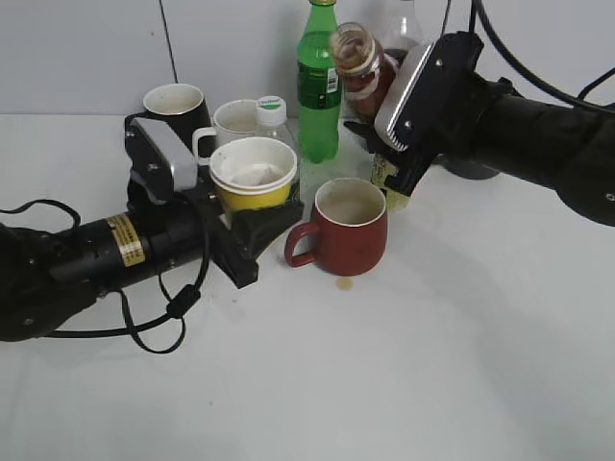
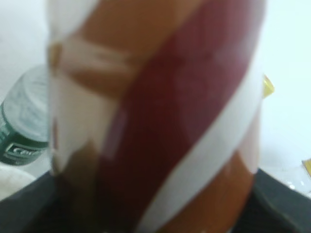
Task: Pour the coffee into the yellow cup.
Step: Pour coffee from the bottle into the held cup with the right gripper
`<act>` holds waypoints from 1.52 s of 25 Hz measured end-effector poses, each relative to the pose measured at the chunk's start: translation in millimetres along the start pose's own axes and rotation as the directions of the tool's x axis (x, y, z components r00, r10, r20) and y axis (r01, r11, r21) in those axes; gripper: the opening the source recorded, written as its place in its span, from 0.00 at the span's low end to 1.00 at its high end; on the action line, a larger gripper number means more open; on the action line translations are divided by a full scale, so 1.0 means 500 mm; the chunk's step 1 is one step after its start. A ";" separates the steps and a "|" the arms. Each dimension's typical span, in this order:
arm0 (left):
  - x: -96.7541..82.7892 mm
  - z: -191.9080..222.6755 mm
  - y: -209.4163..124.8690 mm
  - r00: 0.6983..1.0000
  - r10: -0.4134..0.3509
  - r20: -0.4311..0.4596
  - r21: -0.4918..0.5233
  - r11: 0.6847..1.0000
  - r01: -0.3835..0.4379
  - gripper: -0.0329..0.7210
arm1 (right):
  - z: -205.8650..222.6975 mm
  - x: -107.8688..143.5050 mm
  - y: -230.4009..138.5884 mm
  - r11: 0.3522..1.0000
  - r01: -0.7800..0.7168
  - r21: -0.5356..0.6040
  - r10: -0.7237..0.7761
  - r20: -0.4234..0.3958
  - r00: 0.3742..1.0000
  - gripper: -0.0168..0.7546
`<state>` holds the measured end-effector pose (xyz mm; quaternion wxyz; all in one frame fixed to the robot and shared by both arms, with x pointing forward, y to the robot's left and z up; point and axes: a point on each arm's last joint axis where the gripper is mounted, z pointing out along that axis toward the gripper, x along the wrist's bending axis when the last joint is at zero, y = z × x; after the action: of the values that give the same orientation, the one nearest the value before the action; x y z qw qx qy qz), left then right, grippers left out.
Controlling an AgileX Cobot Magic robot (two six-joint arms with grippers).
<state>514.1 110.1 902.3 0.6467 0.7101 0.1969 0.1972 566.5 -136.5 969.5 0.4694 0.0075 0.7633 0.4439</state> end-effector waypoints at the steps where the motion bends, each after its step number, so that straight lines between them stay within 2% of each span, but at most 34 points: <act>1: -0.004 0.005 0.003 1.000 0.004 0.009 -0.006 1.000 -0.004 0.62 | 0.000 0.002 -0.001 1.000 0.027 0.003 -0.027 -0.010 1.000 0.68; 8: -0.045 0.035 0.018 0.997 0.013 0.080 -0.036 0.999 -0.010 0.62 | 0.000 0.005 -0.002 0.972 0.234 0.006 -0.233 -0.031 0.972 0.68; 15: -0.053 0.041 0.023 0.995 0.000 0.096 -0.043 0.999 0.004 0.62 | 0.000 0.004 -0.003 0.927 0.375 0.006 -0.375 -0.025 0.927 0.68; 26: -0.066 0.041 0.021 0.986 0.030 0.165 -0.031 0.999 -0.025 0.62 | 0.000 -0.001 0.000 0.868 0.496 0.003 -0.496 0.004 0.868 0.68; 38: -0.069 0.041 0.021 0.983 0.038 0.182 -0.030 0.999 -0.033 0.62 | 0.000 -0.014 0.001 0.818 0.575 0.037 -0.576 0.064 0.815 0.68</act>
<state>496.3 73.4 910.0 0.6678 0.7197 0.1214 0.1457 570.1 -139.1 974.9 0.6085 -0.2035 0.7161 0.2748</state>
